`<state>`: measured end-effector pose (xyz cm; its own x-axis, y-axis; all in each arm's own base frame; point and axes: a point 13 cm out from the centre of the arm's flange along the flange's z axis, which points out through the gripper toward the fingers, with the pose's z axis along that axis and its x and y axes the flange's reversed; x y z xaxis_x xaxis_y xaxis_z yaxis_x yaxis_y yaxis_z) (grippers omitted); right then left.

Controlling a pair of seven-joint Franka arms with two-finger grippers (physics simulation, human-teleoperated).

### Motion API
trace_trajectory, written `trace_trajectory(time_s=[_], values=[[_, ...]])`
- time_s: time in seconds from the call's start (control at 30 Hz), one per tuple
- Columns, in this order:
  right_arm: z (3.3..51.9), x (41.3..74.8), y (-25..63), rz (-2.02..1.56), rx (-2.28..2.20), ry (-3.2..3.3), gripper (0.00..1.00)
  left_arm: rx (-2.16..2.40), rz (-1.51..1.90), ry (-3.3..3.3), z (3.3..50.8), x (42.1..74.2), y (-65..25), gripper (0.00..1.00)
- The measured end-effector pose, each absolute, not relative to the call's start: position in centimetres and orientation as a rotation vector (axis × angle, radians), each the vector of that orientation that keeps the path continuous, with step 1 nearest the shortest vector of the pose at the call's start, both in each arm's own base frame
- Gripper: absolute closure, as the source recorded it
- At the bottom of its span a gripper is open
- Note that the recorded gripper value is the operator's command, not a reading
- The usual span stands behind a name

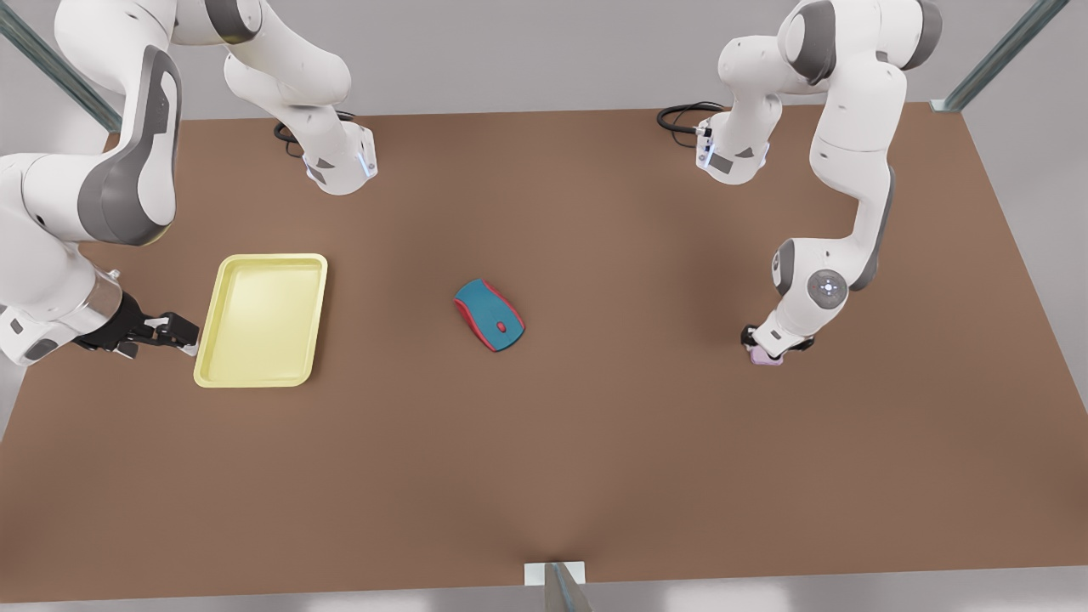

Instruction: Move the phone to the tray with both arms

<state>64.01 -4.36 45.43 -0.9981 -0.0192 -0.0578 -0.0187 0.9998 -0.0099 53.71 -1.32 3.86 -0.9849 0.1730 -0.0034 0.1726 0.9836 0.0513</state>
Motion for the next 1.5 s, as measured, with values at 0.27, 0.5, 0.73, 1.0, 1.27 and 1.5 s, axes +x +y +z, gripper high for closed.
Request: trace_trajectory(time_s=[0.27, 0.5, 0.73, 1.0, 1.27, 1.5], values=[[45.4, 64.0, -4.3, -0.014, -0.024, 3.084, 0.0, 0.511, 0.083, 3.054, 8.8, 61.3, -13.0, 0.19], [45.3, 64.0, -4.2, -0.014, -0.02, 3.085, 0.0, 0.745, 0.037, 3.095, 11.0, 58.0, -37.9, 0.19], [45.3, 64.0, -4.3, -0.014, -0.016, 3.085, 0.0, 0.639, -0.041, 3.165, 8.7, 55.4, -48.3, 0.19], [45.3, 64.0, -4.3, -0.014, -0.014, 3.085, 0.0, 0.561, -0.104, 3.155, 6.6, 53.2, -56.5, 0.19], [46.0, 63.9, -4.4, -0.015, -0.009, 3.077, 0.0, 0.414, -0.089, 3.158, 5.6, 55.7, -55.0, 0.18], [48.2, 63.6, -5.0, -0.011, 0.016, 3.045, 0.0, 0.368, -0.097, 3.158, 4.7, 55.5, -55.5, 0.0]])
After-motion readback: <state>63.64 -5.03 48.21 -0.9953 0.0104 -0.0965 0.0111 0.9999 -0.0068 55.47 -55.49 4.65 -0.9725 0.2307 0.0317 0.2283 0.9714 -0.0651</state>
